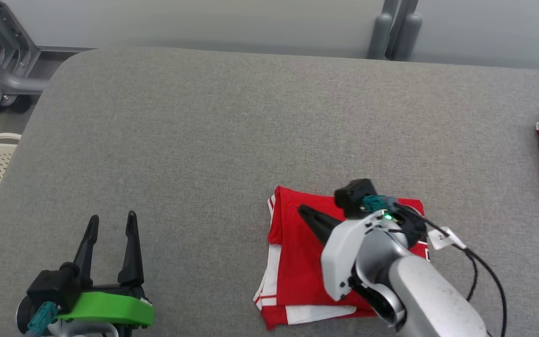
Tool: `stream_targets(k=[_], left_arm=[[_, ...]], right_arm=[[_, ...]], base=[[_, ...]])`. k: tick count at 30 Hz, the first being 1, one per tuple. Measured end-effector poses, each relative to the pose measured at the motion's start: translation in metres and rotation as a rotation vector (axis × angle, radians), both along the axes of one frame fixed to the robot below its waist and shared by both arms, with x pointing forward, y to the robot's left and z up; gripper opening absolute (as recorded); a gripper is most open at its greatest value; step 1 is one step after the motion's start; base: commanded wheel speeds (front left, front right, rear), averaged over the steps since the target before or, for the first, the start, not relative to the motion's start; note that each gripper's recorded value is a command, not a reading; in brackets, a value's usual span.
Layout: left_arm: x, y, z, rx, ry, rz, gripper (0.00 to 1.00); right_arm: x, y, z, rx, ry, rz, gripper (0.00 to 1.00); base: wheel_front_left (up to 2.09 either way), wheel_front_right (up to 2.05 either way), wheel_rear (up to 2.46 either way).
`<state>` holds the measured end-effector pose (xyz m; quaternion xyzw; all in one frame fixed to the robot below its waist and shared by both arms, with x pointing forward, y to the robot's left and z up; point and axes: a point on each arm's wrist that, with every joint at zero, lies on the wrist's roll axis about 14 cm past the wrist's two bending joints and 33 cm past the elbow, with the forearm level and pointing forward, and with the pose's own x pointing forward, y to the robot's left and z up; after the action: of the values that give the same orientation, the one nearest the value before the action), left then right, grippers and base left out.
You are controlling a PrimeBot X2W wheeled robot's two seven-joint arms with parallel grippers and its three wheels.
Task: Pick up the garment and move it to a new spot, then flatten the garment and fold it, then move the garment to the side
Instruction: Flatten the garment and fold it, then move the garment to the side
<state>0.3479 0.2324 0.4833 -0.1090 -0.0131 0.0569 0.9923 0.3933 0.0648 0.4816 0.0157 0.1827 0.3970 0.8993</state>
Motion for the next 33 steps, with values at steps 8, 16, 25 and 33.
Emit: stream_targets(k=[8, 16, 25, 33], left_arm=[[0.005, -0.005, 0.003, 0.005, -0.011, -0.02, 1.0], [0.013, -0.014, 0.001, 0.009, -0.006, -0.049, 1.0], [0.018, -0.017, -0.005, 0.022, 0.014, -0.068, 1.0], [0.019, -0.011, -0.005, 0.043, 0.016, -0.058, 1.0]], right_arm=[[0.015, -0.092, -0.01, -0.047, 0.083, -0.286, 1.0], [0.007, -0.165, -0.026, -0.069, 0.174, -0.491, 1.0], [-0.006, -0.178, -0.054, -0.076, 0.29, -0.522, 1.0], [-0.021, -0.171, -0.088, -0.103, 0.412, -0.495, 1.0]], base=[[0.0, 0.0, 0.0], [0.0, 0.0, 0.0], [0.0, 0.0, 0.0], [0.0, 0.0, 0.0]])
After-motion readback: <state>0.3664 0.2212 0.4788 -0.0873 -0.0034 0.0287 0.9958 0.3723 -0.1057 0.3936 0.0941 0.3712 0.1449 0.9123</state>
